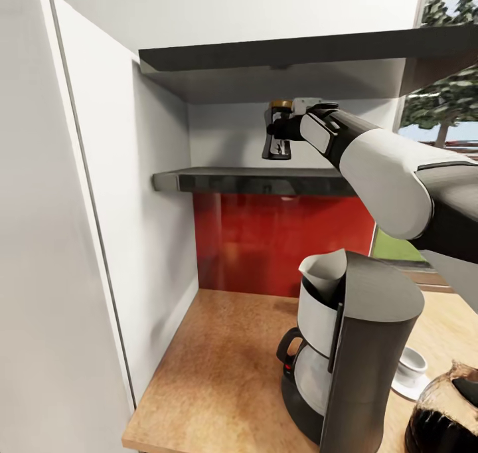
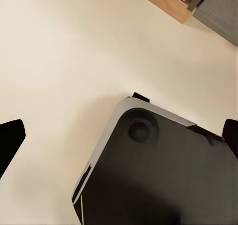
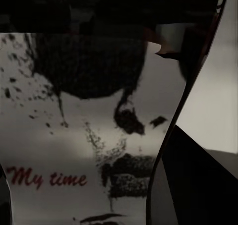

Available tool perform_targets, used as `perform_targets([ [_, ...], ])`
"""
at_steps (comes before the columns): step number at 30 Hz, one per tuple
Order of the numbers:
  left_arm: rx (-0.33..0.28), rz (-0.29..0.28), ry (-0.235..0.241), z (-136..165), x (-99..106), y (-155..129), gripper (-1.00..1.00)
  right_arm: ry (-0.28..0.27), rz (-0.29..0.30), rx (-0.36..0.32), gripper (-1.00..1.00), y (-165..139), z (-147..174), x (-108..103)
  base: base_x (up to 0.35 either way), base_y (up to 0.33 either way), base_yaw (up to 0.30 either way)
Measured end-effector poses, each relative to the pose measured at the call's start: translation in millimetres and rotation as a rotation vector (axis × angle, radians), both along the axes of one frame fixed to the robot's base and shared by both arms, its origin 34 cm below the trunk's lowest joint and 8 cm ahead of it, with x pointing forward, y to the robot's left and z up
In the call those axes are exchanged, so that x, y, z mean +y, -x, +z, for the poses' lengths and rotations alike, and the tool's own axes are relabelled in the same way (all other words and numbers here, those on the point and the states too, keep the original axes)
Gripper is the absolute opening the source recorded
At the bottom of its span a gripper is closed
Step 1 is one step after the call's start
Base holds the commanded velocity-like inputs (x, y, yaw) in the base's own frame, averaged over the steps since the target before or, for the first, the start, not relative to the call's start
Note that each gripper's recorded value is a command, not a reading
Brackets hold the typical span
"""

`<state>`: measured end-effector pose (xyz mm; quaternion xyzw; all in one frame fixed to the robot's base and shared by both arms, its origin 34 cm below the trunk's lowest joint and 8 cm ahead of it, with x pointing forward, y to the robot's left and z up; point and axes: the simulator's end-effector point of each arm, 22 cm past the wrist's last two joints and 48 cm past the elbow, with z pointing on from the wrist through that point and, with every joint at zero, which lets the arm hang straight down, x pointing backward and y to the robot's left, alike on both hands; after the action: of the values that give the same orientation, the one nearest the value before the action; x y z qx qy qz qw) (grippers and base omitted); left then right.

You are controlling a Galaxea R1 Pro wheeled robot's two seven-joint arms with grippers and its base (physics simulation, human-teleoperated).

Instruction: Set up a coffee station on the kitchen countertop: keep the coffee maker on the countertop, move the bottle of coffee from the kitchen shelf to the counter next to the coffee maker, place a paper coffee filter on top of the coffee maker, put the saucer next to the coffee maker with the coffee cup on the saucer, and place the electric kettle next to the coffee maker.

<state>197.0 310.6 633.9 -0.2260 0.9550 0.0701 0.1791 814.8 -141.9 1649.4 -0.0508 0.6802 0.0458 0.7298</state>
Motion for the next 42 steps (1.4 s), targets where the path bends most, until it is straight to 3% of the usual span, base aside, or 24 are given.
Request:
perform_targets([
  [18,-0.013,-0.002,0.0,1.2,0.7,-4.8,1.0,0.004,-0.005,0.004,-1.0,5.8,1.3,2.2,0.0,0.0,0.0],
  [42,-0.018,-0.014,0.023,0.4,0.4,-6.1,1.0,0.001,0.0,-0.009,-1.0,3.6,-1.0,5.4,-0.313,0.0,0.0],
])
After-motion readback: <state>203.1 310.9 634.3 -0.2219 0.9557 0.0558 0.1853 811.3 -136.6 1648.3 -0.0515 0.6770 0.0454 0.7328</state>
